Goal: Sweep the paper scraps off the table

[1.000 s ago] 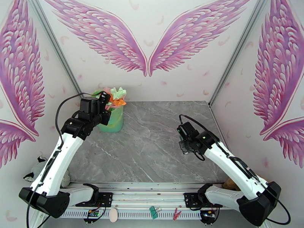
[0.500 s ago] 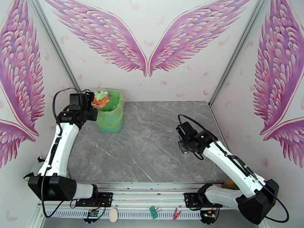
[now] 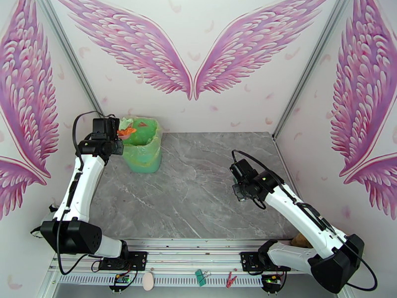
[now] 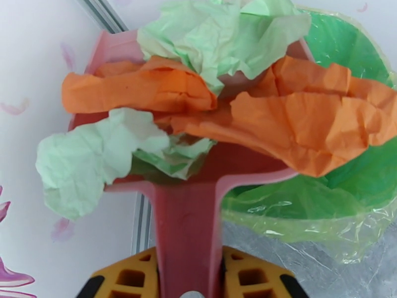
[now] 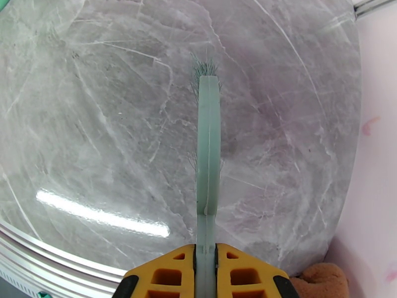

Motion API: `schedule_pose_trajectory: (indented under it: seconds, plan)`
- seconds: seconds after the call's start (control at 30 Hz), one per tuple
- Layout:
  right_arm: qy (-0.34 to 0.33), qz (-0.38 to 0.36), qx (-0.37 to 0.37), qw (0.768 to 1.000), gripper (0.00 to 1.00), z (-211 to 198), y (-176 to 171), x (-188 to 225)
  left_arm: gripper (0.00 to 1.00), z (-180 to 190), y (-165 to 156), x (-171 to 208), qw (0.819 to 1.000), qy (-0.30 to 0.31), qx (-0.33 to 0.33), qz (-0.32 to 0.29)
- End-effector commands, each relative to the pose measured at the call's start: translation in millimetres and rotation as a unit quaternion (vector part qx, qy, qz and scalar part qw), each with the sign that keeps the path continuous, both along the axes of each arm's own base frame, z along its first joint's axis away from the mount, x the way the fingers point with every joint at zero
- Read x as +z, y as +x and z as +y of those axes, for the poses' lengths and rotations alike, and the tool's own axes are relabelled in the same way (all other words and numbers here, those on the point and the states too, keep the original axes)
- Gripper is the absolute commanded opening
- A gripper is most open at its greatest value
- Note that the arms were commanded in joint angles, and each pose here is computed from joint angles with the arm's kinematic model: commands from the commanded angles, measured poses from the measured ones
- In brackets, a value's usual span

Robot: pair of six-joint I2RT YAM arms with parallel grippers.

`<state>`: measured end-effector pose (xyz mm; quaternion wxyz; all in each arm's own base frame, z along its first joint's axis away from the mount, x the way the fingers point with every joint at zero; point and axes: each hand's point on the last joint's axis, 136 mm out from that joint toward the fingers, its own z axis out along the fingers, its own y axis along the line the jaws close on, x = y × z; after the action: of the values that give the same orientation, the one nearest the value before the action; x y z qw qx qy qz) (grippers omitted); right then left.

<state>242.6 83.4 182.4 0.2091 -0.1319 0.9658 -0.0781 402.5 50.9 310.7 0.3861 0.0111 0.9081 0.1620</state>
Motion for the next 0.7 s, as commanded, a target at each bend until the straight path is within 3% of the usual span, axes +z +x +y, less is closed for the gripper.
schedule_pose_trajectory:
  seconds: [0.0,0.37,0.67]
  plan:
    - [0.001,-0.004,0.004,1.0,0.0,0.3,2.1,-1.9,0.0,-7.5,-2.6,15.1,0.999,0.037,-0.008,-0.007]
    - [0.009,-0.016,0.007,1.0,0.0,0.6,0.7,4.4,0.0,-17.4,8.3,13.4,0.992,0.121,-0.022,0.037]
    - [0.017,-0.022,0.011,1.0,0.0,2.0,-0.6,7.1,0.0,-26.7,19.2,10.8,0.963,0.235,-0.065,0.117]
